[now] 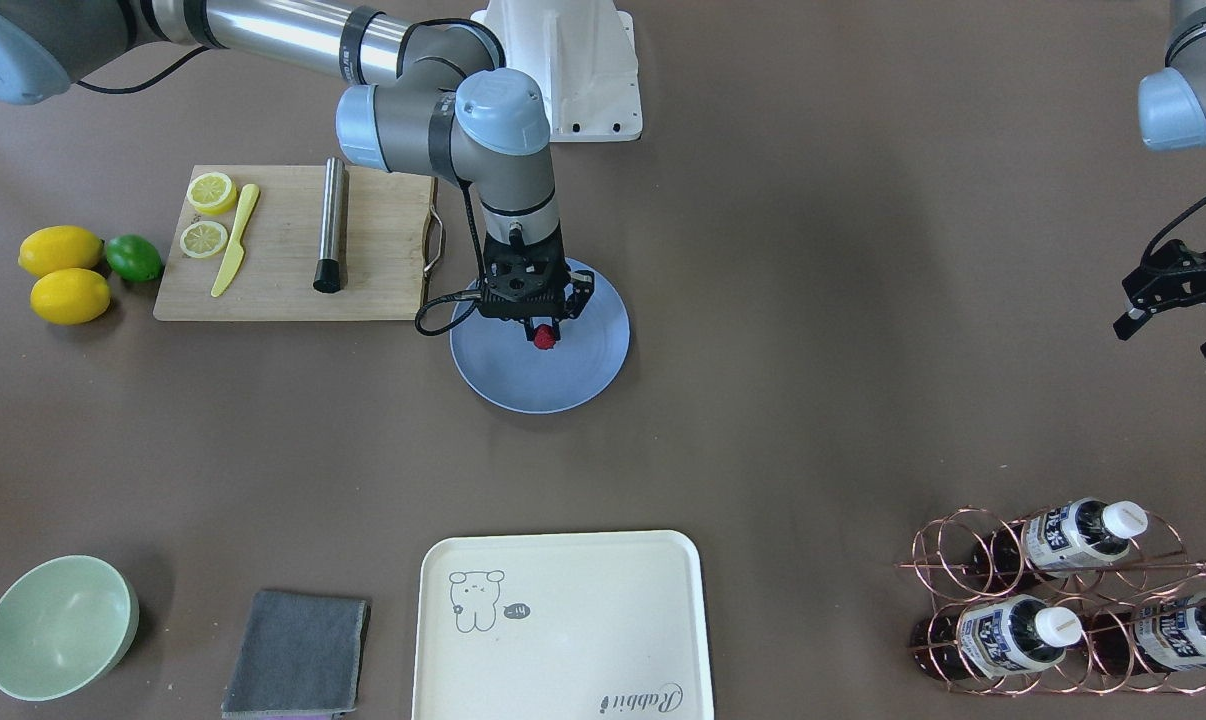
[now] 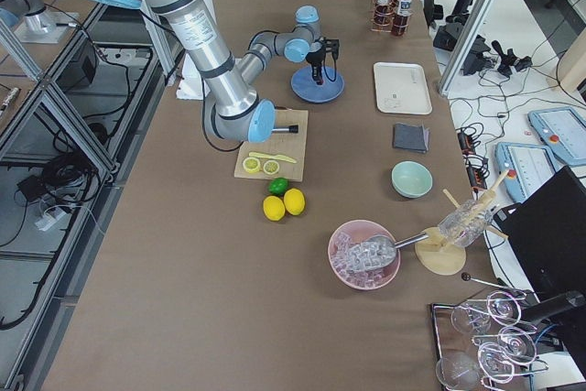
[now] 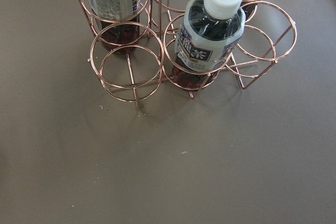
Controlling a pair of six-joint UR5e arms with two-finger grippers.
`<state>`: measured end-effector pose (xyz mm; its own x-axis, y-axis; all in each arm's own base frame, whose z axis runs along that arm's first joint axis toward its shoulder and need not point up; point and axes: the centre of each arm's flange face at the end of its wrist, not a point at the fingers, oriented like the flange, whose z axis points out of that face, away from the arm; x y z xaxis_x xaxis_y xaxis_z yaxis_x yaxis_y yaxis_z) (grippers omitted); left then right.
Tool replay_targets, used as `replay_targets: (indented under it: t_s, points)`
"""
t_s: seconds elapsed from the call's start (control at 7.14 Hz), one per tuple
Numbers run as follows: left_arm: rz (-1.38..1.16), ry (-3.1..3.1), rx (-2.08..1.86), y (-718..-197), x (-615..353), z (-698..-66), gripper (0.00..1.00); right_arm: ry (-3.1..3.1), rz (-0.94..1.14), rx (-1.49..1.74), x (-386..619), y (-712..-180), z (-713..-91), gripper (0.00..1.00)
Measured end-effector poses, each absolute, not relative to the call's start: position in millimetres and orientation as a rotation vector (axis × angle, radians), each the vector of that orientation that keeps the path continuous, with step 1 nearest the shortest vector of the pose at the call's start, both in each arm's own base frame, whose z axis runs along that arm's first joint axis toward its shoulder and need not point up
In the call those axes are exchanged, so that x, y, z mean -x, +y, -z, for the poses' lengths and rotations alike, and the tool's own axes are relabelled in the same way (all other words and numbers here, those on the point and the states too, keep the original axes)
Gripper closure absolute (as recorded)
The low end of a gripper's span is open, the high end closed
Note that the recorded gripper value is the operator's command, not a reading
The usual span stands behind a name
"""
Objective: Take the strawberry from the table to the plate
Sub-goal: 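Carry the strawberry over the blue plate and lower it with the right gripper, then open the right gripper and lift it away from the plate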
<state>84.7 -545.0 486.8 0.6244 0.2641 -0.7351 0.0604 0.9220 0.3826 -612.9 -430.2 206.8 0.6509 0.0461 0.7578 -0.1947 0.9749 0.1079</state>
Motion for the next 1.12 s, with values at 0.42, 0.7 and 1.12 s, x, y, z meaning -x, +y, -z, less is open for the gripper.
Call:
replay_targets:
  t_s: [0.42, 0.7, 1.12]
  points:
    - [-0.113, 0.892, -0.392, -545.8, -81.6, -488.7, 0.02, -0.842, -0.133, -0.183, 618.8, -424.5, -211.7, 0.00]
    - [-0.109, 0.894, -0.393, -545.9, -78.7, -488.8, 0.02, -0.859, -0.138, -0.188, 610.0, -427.2, -202.3, 0.00]
    - [-0.105, 0.894, -0.395, -546.4, -76.2, -488.4, 0.02, -0.881, -0.166, -0.144, 535.8, -439.4, -159.1, 0.00]
